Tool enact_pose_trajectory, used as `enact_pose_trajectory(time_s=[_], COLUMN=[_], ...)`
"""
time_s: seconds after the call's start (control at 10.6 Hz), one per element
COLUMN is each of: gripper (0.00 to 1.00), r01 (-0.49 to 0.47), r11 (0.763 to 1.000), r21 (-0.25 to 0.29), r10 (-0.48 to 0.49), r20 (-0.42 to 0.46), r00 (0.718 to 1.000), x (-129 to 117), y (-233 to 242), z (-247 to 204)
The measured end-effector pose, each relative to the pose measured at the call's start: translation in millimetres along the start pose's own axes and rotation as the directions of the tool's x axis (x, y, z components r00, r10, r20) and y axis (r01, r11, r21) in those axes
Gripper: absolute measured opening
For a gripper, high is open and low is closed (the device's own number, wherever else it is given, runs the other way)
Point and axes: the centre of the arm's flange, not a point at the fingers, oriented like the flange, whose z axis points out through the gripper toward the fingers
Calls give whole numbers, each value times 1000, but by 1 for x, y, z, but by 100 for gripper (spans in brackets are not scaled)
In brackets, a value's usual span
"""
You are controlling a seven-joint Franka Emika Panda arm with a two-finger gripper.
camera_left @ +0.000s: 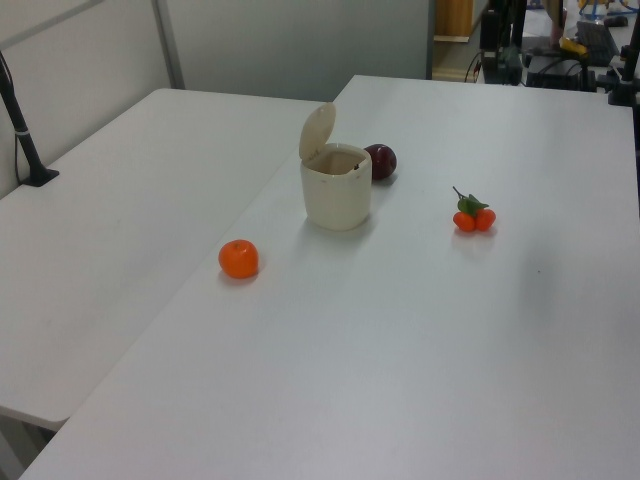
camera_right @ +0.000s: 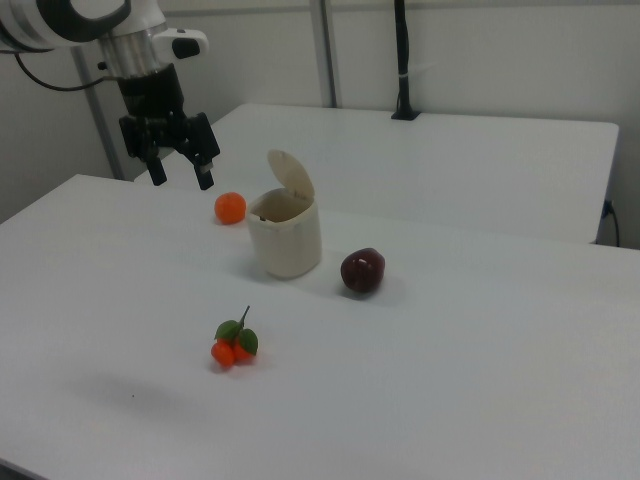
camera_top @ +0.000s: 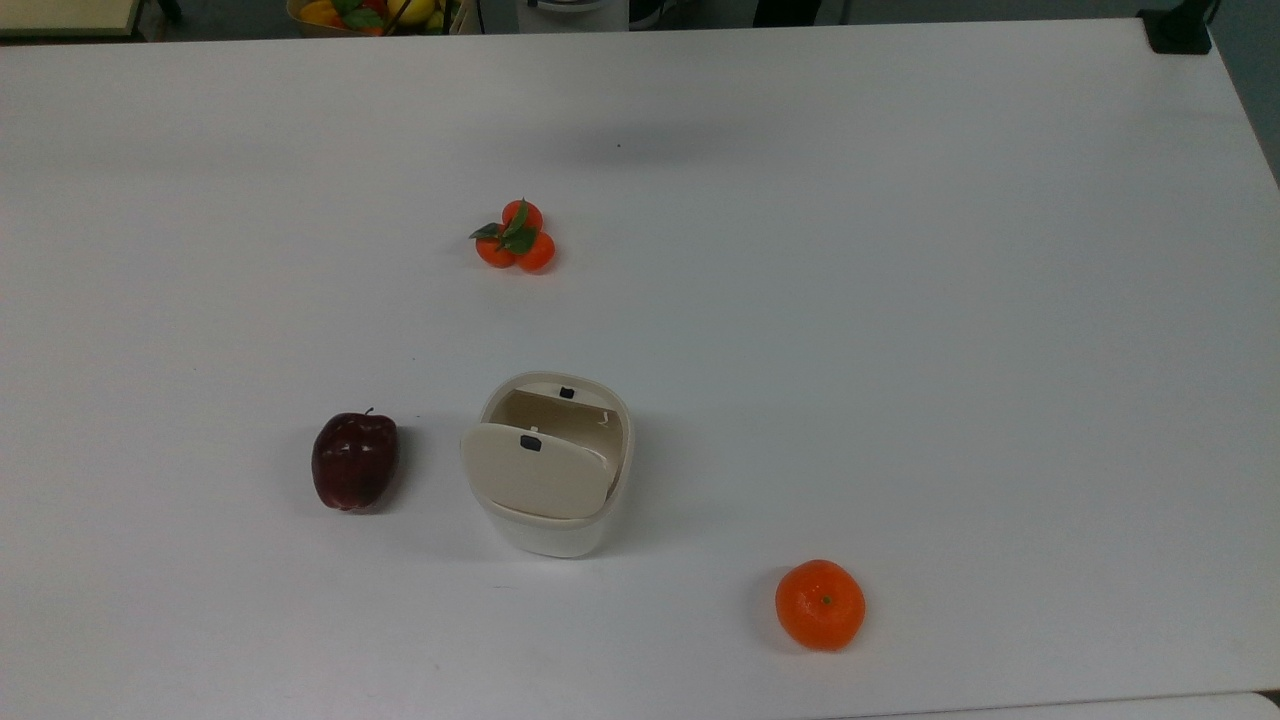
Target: Close garbage bin
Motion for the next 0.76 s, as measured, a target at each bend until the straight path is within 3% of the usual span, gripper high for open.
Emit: enact_pose_trajectory(time_s=[0.47,0.57,0.76], gripper=[100,95,60], r01=[2,3,10], r11=[1000,1000,1000], r21=[0,0,0], r10=[-2,-3,-10], r20=[6,8,12], r00=[1000,1000,1000], x=[0,1,1], y=[-1,-1,-2], z=[3,4,6])
